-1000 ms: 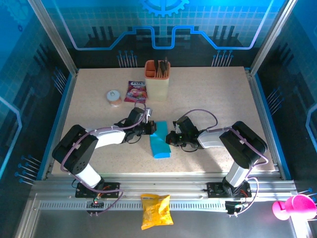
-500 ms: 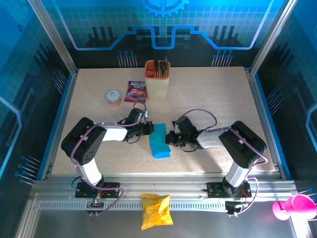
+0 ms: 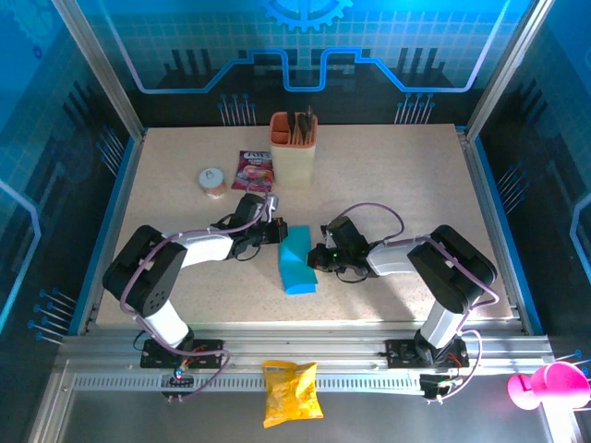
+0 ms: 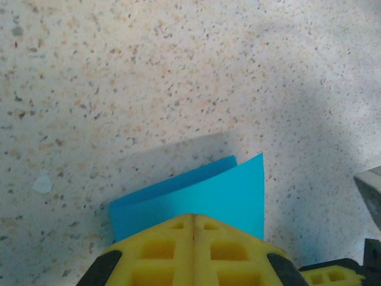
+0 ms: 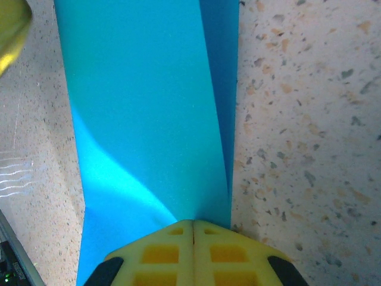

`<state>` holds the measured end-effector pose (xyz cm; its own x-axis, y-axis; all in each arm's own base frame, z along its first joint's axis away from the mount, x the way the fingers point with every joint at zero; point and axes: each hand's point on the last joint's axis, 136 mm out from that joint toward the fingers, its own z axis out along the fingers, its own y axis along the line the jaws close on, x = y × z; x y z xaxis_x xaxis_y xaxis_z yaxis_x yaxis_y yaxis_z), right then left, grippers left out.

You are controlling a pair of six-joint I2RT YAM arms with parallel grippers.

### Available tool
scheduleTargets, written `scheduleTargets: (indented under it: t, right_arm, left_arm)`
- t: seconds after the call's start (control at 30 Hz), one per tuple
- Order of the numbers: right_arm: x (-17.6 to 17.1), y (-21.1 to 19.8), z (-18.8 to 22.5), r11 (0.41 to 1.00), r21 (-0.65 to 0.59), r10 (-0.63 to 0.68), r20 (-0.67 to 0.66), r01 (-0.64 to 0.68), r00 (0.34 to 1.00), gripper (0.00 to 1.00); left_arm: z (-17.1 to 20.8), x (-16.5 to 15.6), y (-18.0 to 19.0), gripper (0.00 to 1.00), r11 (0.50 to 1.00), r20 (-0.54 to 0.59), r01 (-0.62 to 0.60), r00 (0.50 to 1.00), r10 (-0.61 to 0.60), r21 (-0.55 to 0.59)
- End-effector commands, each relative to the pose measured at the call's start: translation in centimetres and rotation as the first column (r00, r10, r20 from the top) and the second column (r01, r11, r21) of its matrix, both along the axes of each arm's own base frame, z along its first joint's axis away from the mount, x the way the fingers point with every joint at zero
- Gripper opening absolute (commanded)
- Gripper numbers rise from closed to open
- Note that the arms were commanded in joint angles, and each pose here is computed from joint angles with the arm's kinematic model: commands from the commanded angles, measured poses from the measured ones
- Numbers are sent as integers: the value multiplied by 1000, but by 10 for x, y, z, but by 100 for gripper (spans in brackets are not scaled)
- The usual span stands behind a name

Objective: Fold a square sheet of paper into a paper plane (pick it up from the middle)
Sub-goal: First fold in half a square sheet of paper at the center of the table.

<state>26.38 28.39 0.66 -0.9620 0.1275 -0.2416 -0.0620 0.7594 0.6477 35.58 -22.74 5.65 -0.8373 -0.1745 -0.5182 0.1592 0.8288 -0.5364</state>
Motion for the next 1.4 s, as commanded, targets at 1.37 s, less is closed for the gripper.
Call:
scheduleTargets:
  t: [1.37]
  right_arm:
    - [-46,-31,-75,968,-251,-13,-155,-27,988,0]
  left_arm:
    - [-6,-129,-43,3,965,-110,258,959,-261,-42]
